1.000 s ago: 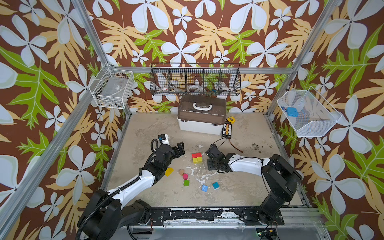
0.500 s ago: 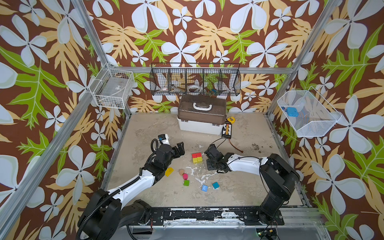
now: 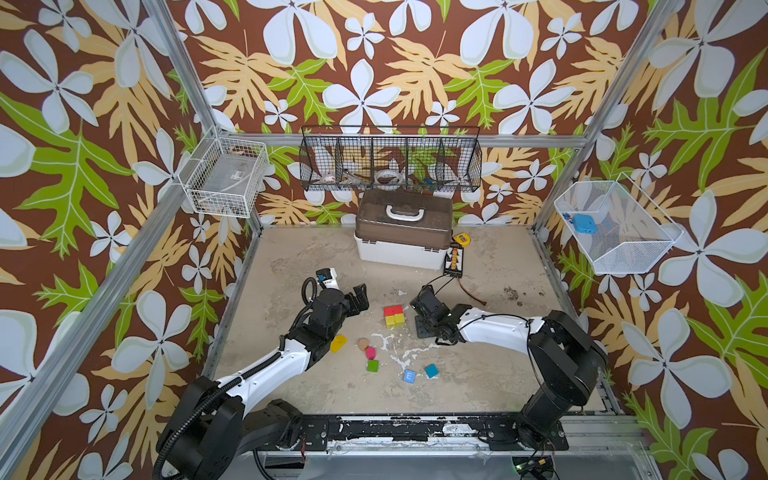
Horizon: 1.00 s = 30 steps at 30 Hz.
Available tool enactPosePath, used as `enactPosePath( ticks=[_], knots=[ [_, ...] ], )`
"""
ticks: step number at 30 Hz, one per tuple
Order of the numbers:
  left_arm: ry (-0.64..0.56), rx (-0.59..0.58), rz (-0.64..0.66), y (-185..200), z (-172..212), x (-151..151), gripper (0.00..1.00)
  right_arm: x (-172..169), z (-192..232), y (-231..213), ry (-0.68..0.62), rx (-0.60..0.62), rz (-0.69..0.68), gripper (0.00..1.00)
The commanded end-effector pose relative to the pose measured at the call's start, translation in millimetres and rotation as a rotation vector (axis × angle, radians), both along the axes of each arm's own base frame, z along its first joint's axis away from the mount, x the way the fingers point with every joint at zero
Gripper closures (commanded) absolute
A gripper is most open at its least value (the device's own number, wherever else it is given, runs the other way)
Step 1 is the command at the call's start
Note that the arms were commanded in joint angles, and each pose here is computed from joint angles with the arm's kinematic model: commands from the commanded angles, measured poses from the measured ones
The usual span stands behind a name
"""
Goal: Build the wood block tower
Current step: 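Lift the purple cube and carry it over the red arch block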
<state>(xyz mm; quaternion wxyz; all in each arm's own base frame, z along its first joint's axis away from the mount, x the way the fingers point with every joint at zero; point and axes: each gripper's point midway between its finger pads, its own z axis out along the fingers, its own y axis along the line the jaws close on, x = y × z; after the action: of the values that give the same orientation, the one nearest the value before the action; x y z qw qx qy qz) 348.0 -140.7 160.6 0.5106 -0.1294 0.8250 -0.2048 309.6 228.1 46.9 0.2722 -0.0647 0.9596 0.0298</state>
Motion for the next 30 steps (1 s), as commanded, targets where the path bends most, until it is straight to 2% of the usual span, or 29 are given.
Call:
enactPosePath(
  ticks=[1,10,18,30],
  knots=[
    [-0.026,-0.003,0.017,2,6,4,0.03,8,21,3,-0.045,0.014,-0.012,0.73],
    [-0.042,-0.025,0.01,2,13,2,0.03,35,58,45,-0.059,0.095,-0.002,0.73],
    [-0.064,-0.029,0.027,6,19,-1,0.03,42,44,76,-0.034,0.071,0.046,0.74],
    [-0.063,-0.026,0.026,6,19,-1,0.03,35,25,85,0.002,0.052,0.076,0.72]
  ],
)
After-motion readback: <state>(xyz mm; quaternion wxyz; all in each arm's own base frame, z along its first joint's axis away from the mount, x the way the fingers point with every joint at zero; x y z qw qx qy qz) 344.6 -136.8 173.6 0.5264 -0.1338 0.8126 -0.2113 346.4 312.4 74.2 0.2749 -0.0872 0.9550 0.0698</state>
